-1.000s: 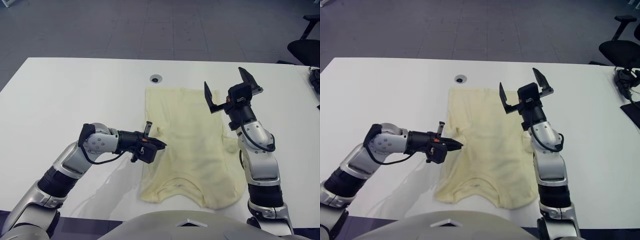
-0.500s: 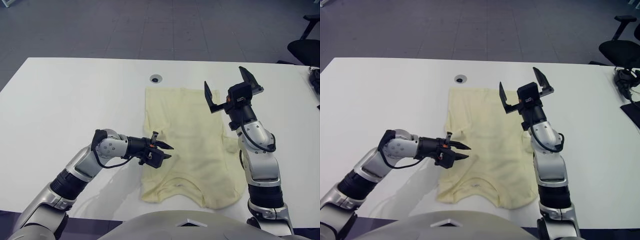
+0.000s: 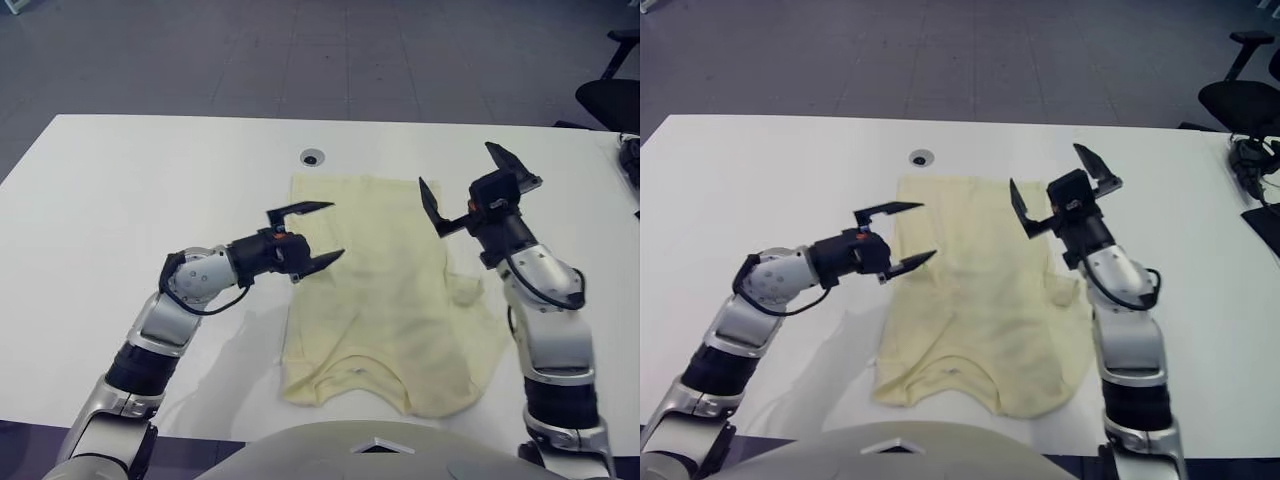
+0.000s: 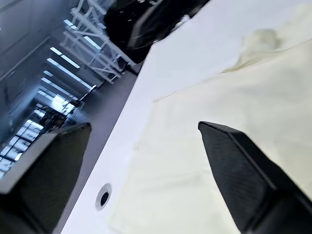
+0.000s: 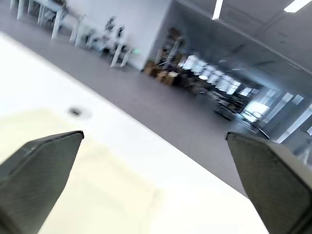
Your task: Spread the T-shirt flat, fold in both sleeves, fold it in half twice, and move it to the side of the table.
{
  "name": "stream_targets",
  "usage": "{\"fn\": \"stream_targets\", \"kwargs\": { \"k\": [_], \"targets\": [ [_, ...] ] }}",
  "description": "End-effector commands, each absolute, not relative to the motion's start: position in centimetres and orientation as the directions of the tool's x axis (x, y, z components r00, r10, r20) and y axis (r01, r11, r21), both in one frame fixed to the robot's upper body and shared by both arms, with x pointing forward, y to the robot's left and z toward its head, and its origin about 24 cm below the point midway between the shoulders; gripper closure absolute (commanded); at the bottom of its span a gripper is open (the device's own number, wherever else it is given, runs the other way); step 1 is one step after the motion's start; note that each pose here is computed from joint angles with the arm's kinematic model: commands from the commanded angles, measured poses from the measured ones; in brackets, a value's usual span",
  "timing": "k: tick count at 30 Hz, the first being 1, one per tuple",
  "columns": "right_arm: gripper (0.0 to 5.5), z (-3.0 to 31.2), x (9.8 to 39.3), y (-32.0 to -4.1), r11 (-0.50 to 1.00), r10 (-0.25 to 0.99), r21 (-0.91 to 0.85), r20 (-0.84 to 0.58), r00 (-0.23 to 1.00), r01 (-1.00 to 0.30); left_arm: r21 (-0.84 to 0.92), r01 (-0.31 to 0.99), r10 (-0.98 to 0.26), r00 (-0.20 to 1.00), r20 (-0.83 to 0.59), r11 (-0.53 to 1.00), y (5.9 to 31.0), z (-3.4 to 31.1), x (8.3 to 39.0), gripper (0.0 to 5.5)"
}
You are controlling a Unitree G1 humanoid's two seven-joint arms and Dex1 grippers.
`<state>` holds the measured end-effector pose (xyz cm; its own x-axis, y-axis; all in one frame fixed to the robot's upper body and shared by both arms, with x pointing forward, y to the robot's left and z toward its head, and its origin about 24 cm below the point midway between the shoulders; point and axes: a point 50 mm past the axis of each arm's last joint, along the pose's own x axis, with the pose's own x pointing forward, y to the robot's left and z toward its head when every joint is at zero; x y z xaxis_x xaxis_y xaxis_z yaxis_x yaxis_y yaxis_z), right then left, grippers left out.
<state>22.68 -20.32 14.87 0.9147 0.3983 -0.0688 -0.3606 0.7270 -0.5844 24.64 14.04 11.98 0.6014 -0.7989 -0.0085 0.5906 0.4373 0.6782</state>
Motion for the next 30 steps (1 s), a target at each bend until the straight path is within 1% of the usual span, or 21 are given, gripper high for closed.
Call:
{"fn": "stream_targets", "kwargs": {
  "k": [1, 3, 5, 8, 11, 13, 16, 19, 22, 25, 26, 29, 30],
  "targets": [
    [0.10, 16.4, 19.7, -22.6, 0.378, 0.522, -0.709, -0.368, 0.770, -0.595, 0.485, 0.463, -0.598, 0.784, 0.166, 0.742, 15.4, 12.2, 24.1, 0.65],
    [0.10, 16.1, 18.9, -24.4, 0.234, 0.525, -0.642, -0.548, 0.651, -0.730, 0.400, 0.416, -0.527, 0.819, 0.225, 0.817, 15.1, 12.7, 23.5, 0.19],
    [0.10, 15.7, 18.7, -26.6, 0.130, 0.463, -0.561, -0.695, 0.550, -0.818, 0.372, 0.376, -0.479, 0.844, 0.242, 0.849, 14.8, 12.8, 22.8, 0.13],
    [0.10, 15.2, 18.3, -28.1, 0.062, 0.429, -0.443, -0.798, 0.424, -0.894, 0.378, 0.343, -0.451, 0.858, 0.246, 0.860, 14.3, 12.9, 22.2, 0.13],
    [0.10, 14.5, 17.9, -28.2, -0.027, 0.405, -0.352, -0.859, 0.312, -0.936, 0.370, 0.296, -0.409, 0.869, 0.278, 0.881, 14.2, 13.6, 22.1, 0.13],
    [0.10, 13.9, 18.1, -28.1, -0.080, 0.378, -0.340, -0.880, 0.287, -0.937, 0.372, 0.287, -0.402, 0.871, 0.282, 0.883, 14.1, 13.7, 22.2, 0.13],
    [0.10, 13.0, 18.4, -28.5, -0.165, 0.292, -0.321, -0.919, 0.264, -0.933, 0.382, 0.286, -0.405, 0.869, 0.283, 0.879, 13.8, 13.8, 22.1, 0.13],
    [0.10, 12.5, 19.0, -28.7, -0.203, 0.250, -0.310, -0.933, 0.257, -0.929, 0.393, 0.284, -0.409, 0.868, 0.281, 0.875, 13.7, 13.9, 22.1, 0.13],
    [0.10, 12.0, 19.2, -28.4, -0.221, 0.257, -0.294, -0.937, 0.235, -0.930, 0.399, 0.278, -0.406, 0.869, 0.282, 0.874, 13.8, 14.0, 22.1, 0.13],
    [0.10, 11.4, 19.5, -28.0, -0.240, 0.259, -0.304, -0.935, 0.241, -0.922, 0.403, 0.282, -0.410, 0.869, 0.276, 0.870, 13.7, 13.9, 22.2, 0.13],
    [0.31, 11.1, 19.5, -28.0, -0.244, 0.253, -0.296, -0.939, 0.234, -0.924, 0.406, 0.286, -0.413, 0.869, 0.271, 0.868, 13.7, 13.8, 22.1, 0.10],
    [0.71, 10.7, 19.8, -28.0, -0.247, 0.249, -0.290, -0.941, 0.228, -0.925, 0.412, 0.282, -0.411, 0.871, 0.269, 0.867, 13.7, 13.8, 22.1, 0.10],
    [0.94, 10.6, 19.9, -28.0, -0.246, 0.249, -0.287, -0.942, 0.226, -0.926, 0.413, 0.280, -0.410, 0.871, 0.270, 0.867, 13.7, 13.8, 22.1, 0.10]
  ]
}}
